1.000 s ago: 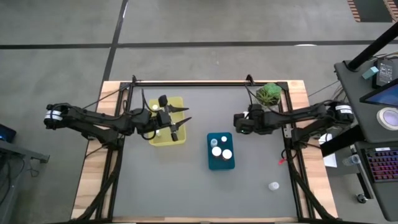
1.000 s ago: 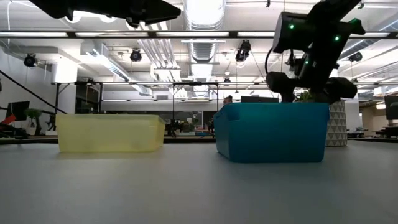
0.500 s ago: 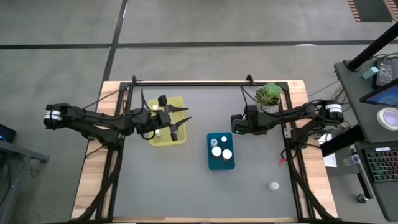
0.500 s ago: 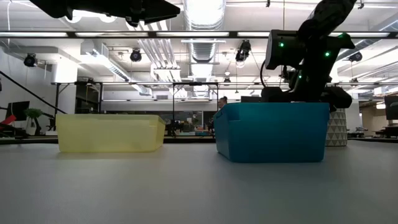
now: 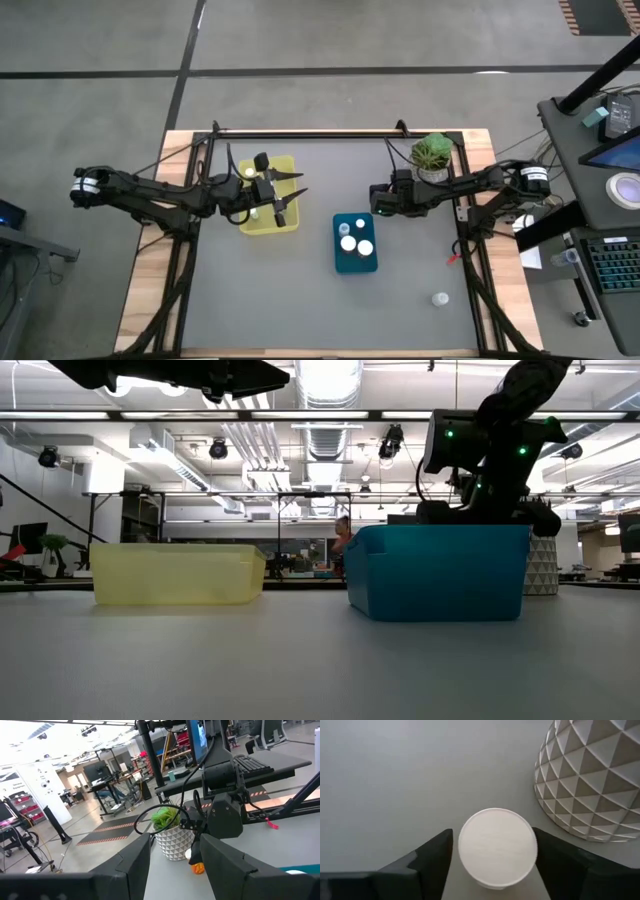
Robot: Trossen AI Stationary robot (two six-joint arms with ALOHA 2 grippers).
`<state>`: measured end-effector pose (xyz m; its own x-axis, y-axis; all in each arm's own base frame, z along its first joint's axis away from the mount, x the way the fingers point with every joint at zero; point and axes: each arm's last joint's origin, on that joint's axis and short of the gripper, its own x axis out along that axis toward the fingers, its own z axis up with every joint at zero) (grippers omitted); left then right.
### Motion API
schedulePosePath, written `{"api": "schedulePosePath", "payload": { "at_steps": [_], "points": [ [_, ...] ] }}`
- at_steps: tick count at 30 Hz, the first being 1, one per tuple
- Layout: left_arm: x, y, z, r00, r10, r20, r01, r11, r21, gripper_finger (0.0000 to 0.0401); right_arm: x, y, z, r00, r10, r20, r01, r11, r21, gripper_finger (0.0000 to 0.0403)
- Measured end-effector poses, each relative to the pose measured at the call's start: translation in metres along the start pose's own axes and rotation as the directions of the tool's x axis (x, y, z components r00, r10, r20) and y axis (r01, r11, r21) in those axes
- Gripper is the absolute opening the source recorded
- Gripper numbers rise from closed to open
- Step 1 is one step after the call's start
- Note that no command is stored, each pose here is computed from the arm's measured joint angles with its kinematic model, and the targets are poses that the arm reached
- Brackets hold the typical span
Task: Pick and place medicine bottles into bin by pill shape (circle, oval)
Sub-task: Put the orange tablet bottle into the blue bin
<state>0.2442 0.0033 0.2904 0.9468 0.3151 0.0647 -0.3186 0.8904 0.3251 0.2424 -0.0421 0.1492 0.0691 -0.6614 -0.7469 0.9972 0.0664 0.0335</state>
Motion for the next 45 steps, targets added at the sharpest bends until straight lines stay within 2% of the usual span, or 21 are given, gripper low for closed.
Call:
{"api": "schedulePosePath", "payload": {
  "at_steps": [7, 18, 24, 29, 32, 34, 38, 40, 43, 45],
  "points": [
    [0.000, 0.000, 0.000, 1.000, 0.000, 0.000, 0.000, 1.000, 0.000, 0.0157, 0.000, 0.000, 0.000, 1.000, 0.000, -0.002, 0.000, 1.000, 0.000, 0.0209],
    [0.000, 0.000, -0.001, 1.000, -0.001, -0.004, 0.001, 1.000, 0.001, 0.0157, -0.008, -0.002, 0.006, 0.999, 0.032, 0.005, -0.032, 0.998, -0.051, 0.0214],
    [0.000, 0.000, -0.001, 1.000, -0.001, -0.003, 0.001, 1.000, 0.002, 0.0157, -0.029, -0.002, 0.020, 0.993, 0.119, 0.023, -0.116, 0.987, -0.110, 0.0214],
    [0.000, 0.000, -0.001, 1.000, -0.001, -0.005, 0.001, 1.000, 0.002, 0.0157, -0.059, 0.006, 0.036, 0.968, 0.249, 0.018, -0.239, 0.945, -0.222, 0.0214],
    [0.000, 0.000, -0.001, 1.000, -0.001, -0.005, 0.001, 1.000, 0.002, 0.0157, -0.079, 0.012, 0.046, 0.936, 0.351, -0.035, -0.344, 0.885, -0.313, 0.0214],
    [0.000, 0.000, -0.001, 1.000, -0.001, -0.006, 0.001, 1.000, 0.001, 0.0157, -0.092, 0.015, 0.050, 0.905, 0.416, -0.084, -0.415, 0.827, -0.379, 0.0214],
    [0.000, 0.000, -0.001, 1.000, -0.001, -0.006, 0.001, 1.000, 0.001, 0.0157, -0.114, 0.024, 0.051, 0.823, 0.530, -0.206, -0.556, 0.676, -0.483, 0.0214],
    [0.000, 0.000, -0.001, 1.000, -0.001, -0.006, 0.001, 1.000, 0.000, 0.0157, -0.124, 0.028, 0.048, 0.772, 0.575, -0.270, -0.619, 0.586, -0.522, 0.0215],
    [0.000, 0.000, -0.002, 1.000, -0.001, -0.007, 0.001, 1.000, 0.001, 0.0157, -0.135, 0.032, 0.043, 0.711, 0.630, -0.313, -0.673, 0.479, -0.563, 0.0215],
    [0.000, 0.000, -0.002, 1.000, -0.001, -0.008, 0.001, 1.000, 0.000, 0.0157, -0.142, 0.036, 0.038, 0.657, 0.674, -0.338, -0.703, 0.387, -0.597, 0.0215]
  ]
}}
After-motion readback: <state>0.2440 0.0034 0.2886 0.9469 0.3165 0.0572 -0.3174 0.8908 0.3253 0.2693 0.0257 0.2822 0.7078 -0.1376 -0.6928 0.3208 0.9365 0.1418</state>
